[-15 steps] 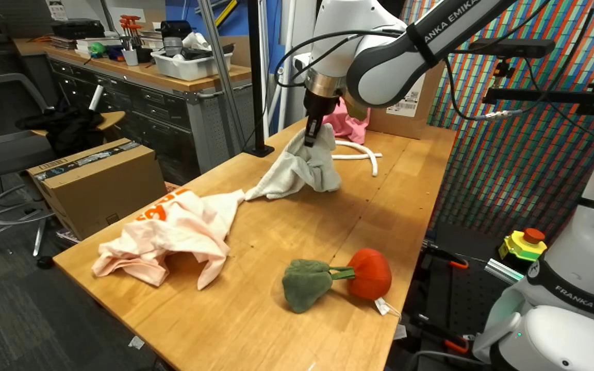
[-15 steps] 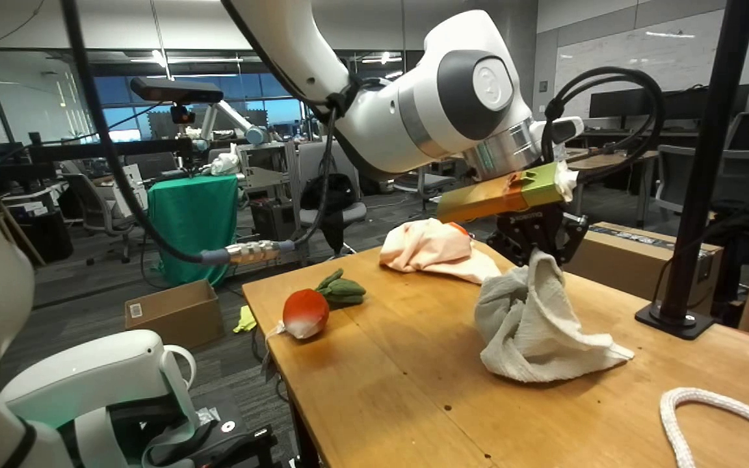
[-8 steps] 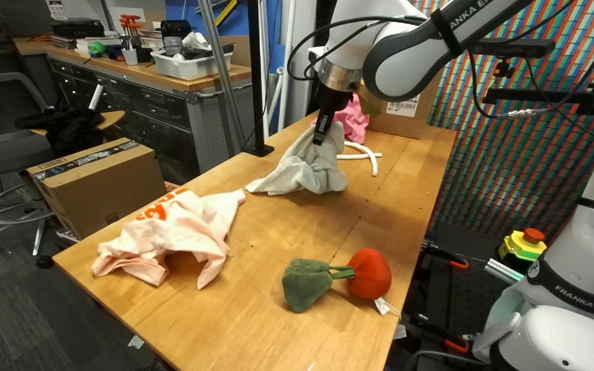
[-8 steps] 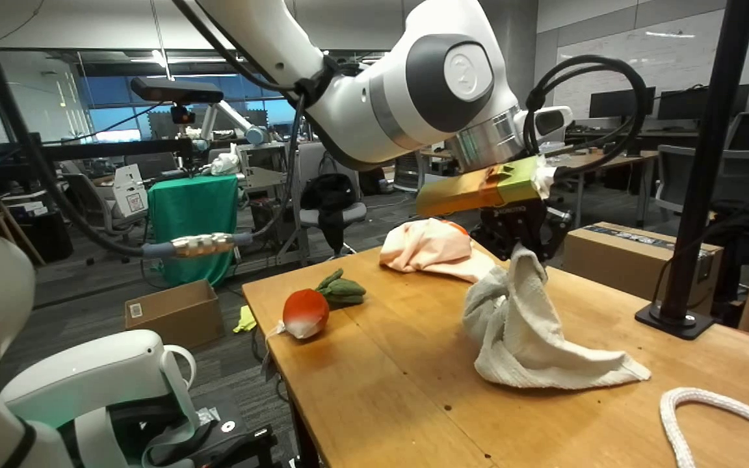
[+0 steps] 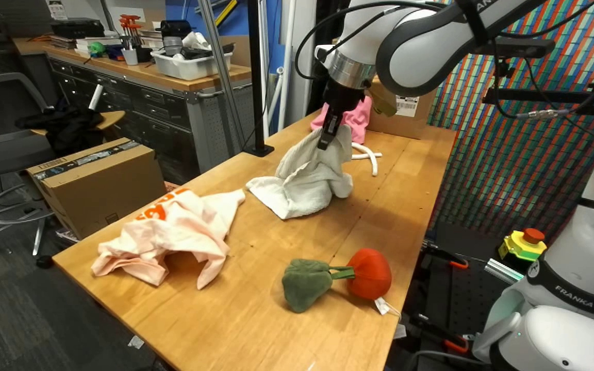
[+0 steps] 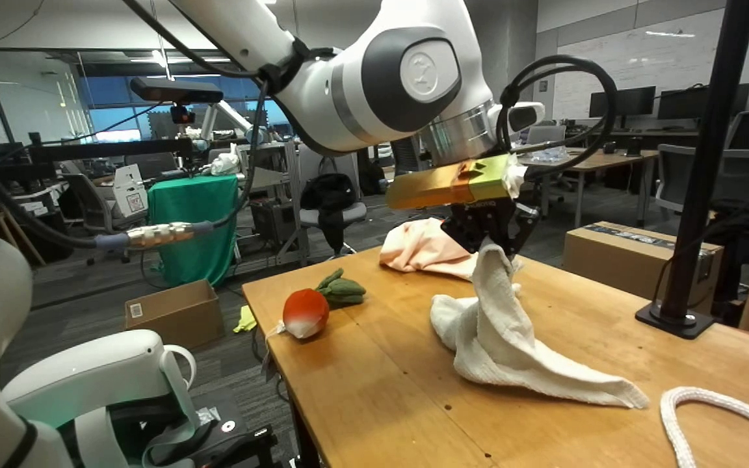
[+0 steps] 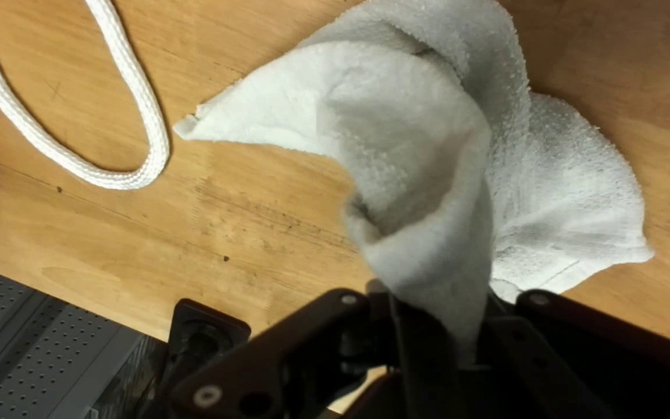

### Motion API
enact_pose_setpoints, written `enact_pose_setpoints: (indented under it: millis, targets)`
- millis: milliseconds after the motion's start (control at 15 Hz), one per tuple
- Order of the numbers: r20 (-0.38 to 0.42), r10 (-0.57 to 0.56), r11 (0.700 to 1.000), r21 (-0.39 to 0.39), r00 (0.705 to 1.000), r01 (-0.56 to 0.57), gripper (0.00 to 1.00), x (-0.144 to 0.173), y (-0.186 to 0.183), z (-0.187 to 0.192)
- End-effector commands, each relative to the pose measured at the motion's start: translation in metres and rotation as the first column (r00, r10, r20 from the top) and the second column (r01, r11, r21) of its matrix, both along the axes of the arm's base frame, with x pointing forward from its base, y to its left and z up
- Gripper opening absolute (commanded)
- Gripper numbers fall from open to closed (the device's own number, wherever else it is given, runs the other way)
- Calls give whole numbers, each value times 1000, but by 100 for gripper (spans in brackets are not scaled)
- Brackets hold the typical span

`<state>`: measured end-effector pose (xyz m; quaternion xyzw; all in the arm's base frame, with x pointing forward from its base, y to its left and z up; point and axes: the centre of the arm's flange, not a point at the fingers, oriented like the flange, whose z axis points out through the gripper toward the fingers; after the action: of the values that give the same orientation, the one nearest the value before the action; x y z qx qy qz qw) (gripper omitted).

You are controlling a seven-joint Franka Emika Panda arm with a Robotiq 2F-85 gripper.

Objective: Separate the objects on the table.

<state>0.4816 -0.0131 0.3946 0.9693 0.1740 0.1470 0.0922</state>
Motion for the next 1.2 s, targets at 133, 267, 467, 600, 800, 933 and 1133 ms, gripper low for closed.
enact_pose_setpoints:
  millis: [133, 267, 467, 600, 800, 933, 1133]
  targets:
    - [35, 43, 998, 54, 998, -45, 4, -38, 5, 14]
    - [43, 37, 997, 71, 998, -40, 4, -48, 3, 16]
    - [52, 13, 996, 86, 999, -18, 4, -61, -2, 16]
    - [46, 0, 995, 97, 999, -4, 4, -62, -7, 12]
    - [32, -38, 996, 85, 999, 35, 4, -59, -15, 4]
    - [25, -62, 994, 86, 998, 59, 4, -59, -21, -1]
    - [-15, -64, 991, 118, 998, 66, 4, -54, -33, -13]
